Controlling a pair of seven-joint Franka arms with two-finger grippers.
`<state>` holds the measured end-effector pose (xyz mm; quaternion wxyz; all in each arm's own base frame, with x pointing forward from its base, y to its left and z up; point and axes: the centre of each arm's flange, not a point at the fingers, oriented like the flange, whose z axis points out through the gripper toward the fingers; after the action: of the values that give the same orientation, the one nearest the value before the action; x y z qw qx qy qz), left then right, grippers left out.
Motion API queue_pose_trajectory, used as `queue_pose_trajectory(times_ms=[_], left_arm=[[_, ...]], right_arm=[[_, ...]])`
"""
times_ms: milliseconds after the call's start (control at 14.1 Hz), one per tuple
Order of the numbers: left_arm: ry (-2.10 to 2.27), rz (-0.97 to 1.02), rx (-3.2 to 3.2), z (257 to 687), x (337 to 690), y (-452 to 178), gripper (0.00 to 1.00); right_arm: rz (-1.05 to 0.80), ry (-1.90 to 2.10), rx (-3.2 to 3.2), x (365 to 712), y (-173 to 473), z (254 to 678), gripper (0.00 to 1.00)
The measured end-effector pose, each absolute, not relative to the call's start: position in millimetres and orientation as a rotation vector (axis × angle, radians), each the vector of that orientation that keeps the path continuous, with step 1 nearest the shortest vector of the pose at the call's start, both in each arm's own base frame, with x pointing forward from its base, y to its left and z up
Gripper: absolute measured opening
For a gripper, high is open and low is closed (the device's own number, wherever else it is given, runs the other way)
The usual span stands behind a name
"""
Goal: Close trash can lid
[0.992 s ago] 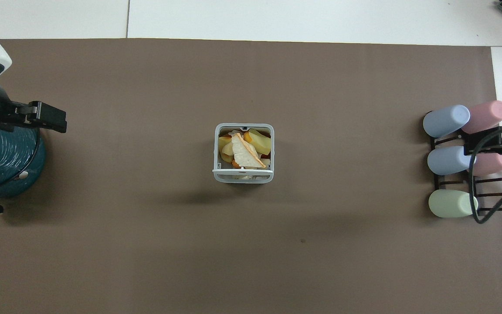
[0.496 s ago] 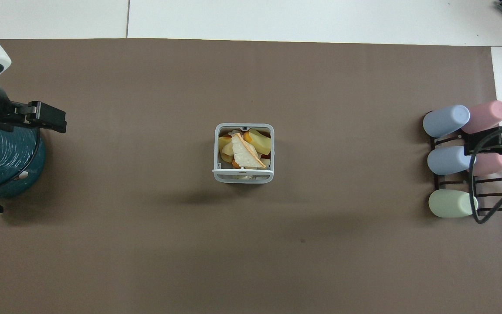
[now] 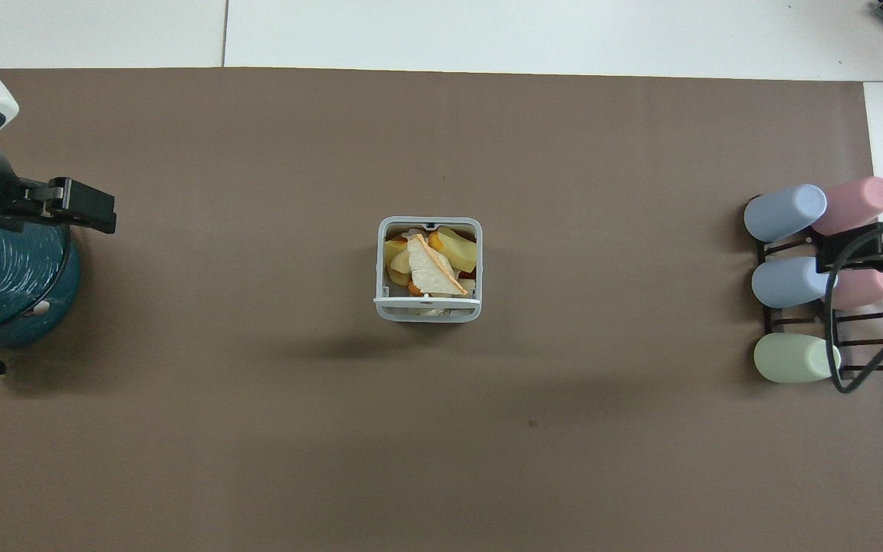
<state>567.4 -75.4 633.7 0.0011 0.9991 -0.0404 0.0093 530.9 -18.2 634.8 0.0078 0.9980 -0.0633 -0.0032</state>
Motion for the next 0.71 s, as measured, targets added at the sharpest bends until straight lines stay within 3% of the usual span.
queue_pose_trajectory(times_ms=[709], left_arm=[[-0.136, 0.008, 3.133, 627.1, 565.7, -79.4, 1.00]], right_arm=[[-0.010, -0.198, 3.120, 530.8, -18.2, 635.0, 1.00]])
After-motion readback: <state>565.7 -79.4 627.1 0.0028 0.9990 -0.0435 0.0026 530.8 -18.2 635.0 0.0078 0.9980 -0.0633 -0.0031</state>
